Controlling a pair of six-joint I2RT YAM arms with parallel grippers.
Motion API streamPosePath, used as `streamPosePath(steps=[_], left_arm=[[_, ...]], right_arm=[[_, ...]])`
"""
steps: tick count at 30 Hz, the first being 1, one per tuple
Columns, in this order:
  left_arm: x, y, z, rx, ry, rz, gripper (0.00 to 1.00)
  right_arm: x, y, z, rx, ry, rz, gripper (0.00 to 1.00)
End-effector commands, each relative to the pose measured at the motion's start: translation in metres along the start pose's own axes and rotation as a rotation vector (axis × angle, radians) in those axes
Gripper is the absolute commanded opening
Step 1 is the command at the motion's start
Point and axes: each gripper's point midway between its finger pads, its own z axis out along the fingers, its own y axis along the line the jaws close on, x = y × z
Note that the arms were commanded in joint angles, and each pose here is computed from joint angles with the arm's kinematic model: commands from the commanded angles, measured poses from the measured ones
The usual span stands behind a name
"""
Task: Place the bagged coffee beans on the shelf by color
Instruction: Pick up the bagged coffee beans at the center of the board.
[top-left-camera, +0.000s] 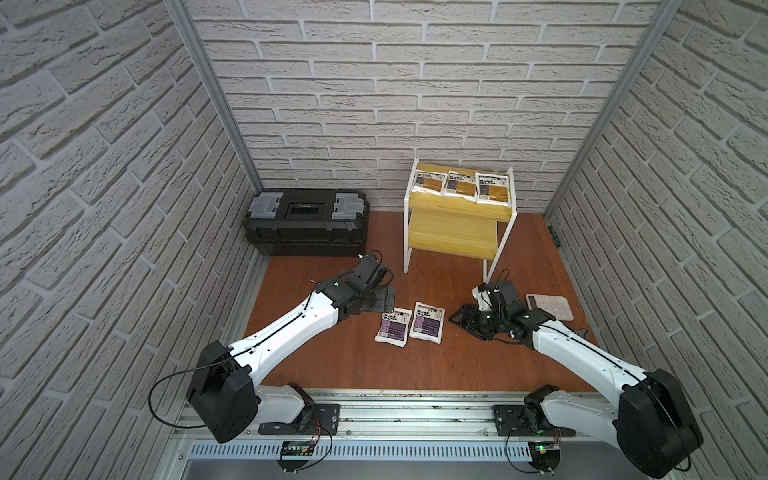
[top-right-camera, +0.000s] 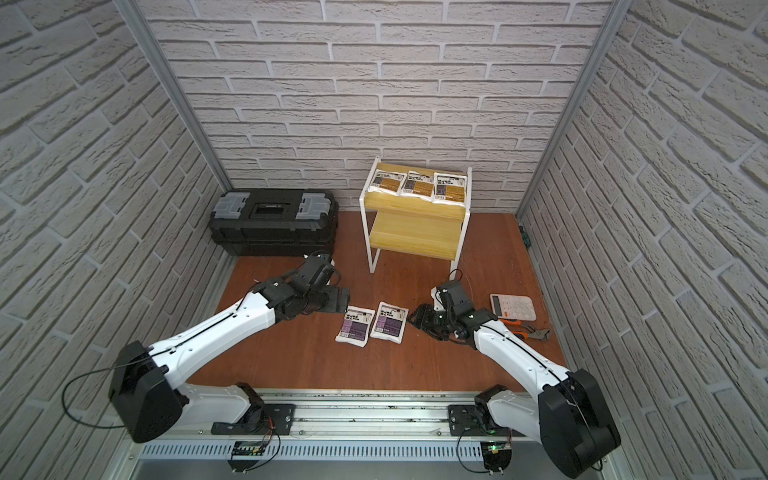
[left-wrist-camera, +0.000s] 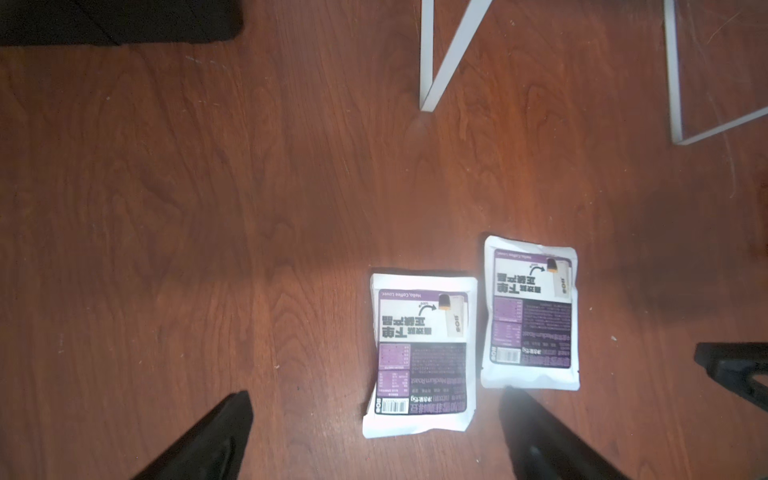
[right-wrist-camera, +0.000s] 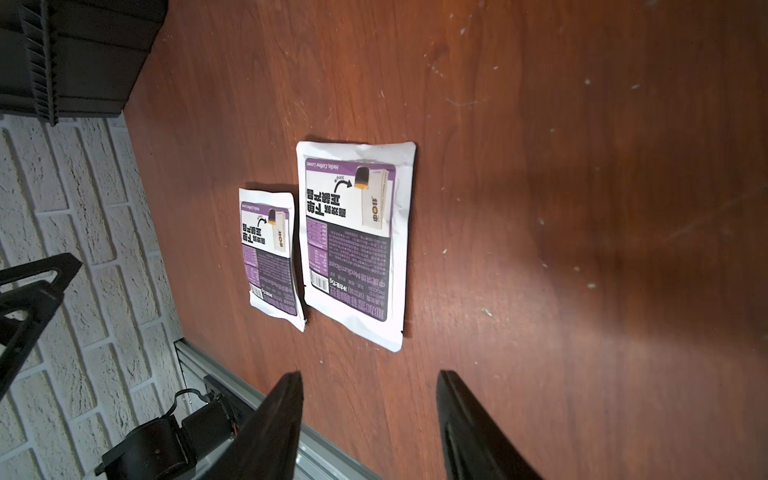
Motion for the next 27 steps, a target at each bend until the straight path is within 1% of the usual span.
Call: streamPosePath(steps=[1, 4, 10, 13, 19, 23, 27], left_arm=[[0.008, -0.003, 0.012, -0.019, 0.017, 0.0, 0.98], [0.018, -0.002, 0.019, -0.036, 0.048, -0.001, 0.98], [0.025, -0.007, 0.023, -0.037, 0.062, 0.02, 0.98], [0.023, -0.007, 0.02, -0.041, 0.053, 0.014, 0.98], [0.012, -0.007, 0.011, -0.04, -0.001, -0.012, 0.99], [0.007, -0.01, 0.009, -0.035, -0.015, -0.015, 0.98], [0.001, -0.013, 0.009, -0.029, -0.022, -0.006, 0.99]], right_arm=[[0.005, 0.01, 0.008, -0.037, 0.005, -0.028, 0.57], [0.021, 0.014, 0.016, -0.033, 0.063, -0.057, 0.57], [0.059, 0.017, 0.028, -0.004, 0.166, -0.132, 0.57], [0.079, 0.02, 0.03, 0.005, 0.217, -0.176, 0.57], [0.115, 0.025, 0.038, 0.03, 0.316, -0.265, 0.58], [0.122, 0.03, 0.048, 0.046, 0.341, -0.29, 0.57], [0.116, 0.033, 0.059, 0.065, 0.327, -0.279, 0.58]])
